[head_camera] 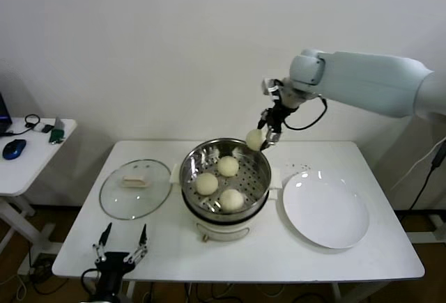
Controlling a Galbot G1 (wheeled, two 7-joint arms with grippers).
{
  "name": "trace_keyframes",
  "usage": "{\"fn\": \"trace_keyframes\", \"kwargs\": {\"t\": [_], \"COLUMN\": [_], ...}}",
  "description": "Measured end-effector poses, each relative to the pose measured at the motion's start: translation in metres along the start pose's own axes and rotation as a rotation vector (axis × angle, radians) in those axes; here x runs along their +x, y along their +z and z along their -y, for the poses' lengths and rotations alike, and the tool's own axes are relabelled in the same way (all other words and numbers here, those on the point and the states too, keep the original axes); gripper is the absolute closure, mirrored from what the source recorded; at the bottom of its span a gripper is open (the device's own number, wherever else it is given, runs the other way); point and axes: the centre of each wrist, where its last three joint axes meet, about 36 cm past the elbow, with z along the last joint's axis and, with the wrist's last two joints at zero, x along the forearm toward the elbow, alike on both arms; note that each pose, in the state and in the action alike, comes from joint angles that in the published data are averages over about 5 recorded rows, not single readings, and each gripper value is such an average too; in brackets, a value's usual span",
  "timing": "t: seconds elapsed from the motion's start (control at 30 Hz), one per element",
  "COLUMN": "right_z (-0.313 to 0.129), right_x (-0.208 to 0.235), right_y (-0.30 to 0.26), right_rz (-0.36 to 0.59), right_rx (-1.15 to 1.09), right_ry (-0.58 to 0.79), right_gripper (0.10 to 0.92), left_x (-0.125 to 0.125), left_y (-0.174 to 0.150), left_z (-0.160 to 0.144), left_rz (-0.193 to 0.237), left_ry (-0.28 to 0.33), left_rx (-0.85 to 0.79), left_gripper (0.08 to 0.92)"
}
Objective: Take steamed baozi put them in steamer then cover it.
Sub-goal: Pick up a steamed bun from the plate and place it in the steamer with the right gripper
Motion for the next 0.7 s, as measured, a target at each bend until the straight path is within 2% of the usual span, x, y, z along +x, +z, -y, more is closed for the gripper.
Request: {"fn": "trace_keyframes", "kwargs": {"t": [0.7], "right_z": [-0.028], "right_x": [-0.096], "right_y": [-0.027], "right_rz": [-0.100], "right_rx": [0.088], "right_ry": [-0.122], "right_gripper": [0.298], "left_x": [-0.009], "left_y": [-0.004], "left_z": [-0.004], "left_rz": [0.012], "left_ry": [-0.014], "left_rx": [0.003], "left_gripper": [0.177]}}
